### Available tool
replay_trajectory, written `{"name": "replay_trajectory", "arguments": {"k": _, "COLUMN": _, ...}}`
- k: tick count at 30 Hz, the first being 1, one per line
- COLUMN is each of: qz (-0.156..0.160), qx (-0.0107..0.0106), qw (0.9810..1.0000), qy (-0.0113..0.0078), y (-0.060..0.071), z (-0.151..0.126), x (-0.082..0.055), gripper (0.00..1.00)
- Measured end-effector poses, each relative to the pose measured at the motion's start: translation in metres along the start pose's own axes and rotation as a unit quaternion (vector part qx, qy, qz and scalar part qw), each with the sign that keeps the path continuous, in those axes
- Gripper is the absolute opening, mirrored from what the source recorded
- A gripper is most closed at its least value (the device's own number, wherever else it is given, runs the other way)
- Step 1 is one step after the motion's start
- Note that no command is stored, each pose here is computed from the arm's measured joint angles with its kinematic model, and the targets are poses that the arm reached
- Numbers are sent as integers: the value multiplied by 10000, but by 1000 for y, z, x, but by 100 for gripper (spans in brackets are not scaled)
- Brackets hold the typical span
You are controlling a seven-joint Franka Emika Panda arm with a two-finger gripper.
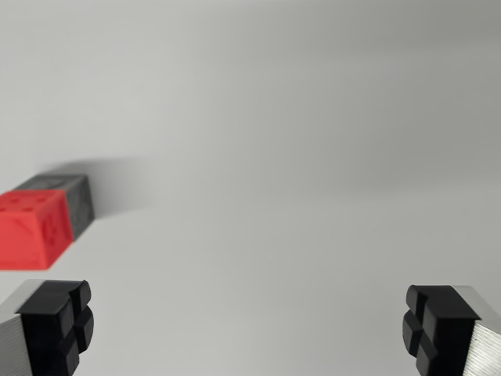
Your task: Destack cube
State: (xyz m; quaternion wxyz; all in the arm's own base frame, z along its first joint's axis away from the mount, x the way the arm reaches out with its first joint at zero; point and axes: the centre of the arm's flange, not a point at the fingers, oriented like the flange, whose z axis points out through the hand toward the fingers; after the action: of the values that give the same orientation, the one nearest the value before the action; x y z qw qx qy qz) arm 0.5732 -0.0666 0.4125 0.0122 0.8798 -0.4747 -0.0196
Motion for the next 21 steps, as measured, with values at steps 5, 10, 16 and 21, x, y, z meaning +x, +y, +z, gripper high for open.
{"name": "replay_trajectory", "arguments": {"k": 5, "qz": 0, "qx": 0, "qw": 10000, "qy": 0, "y": 0, "z": 0, "x": 0, "gripper": 100}}
{"name": "replay_trajectory", "arguments": {"k": 10, "qz": 0, "qx": 0, "qw": 10000, "qy": 0, "y": 0, "z": 0, "x": 0, "gripper": 100}}
{"name": "replay_trajectory", "arguments": {"k": 16, "qz": -1, "qx": -6, "qw": 10000, "qy": -5, "y": 0, "z": 1, "x": 0, "gripper": 100}}
{"name": "replay_trajectory", "arguments": {"k": 21, "qz": -12, "qx": -9, "qw": 10000, "qy": -7, "y": -1, "z": 3, "x": -3, "gripper": 100}}
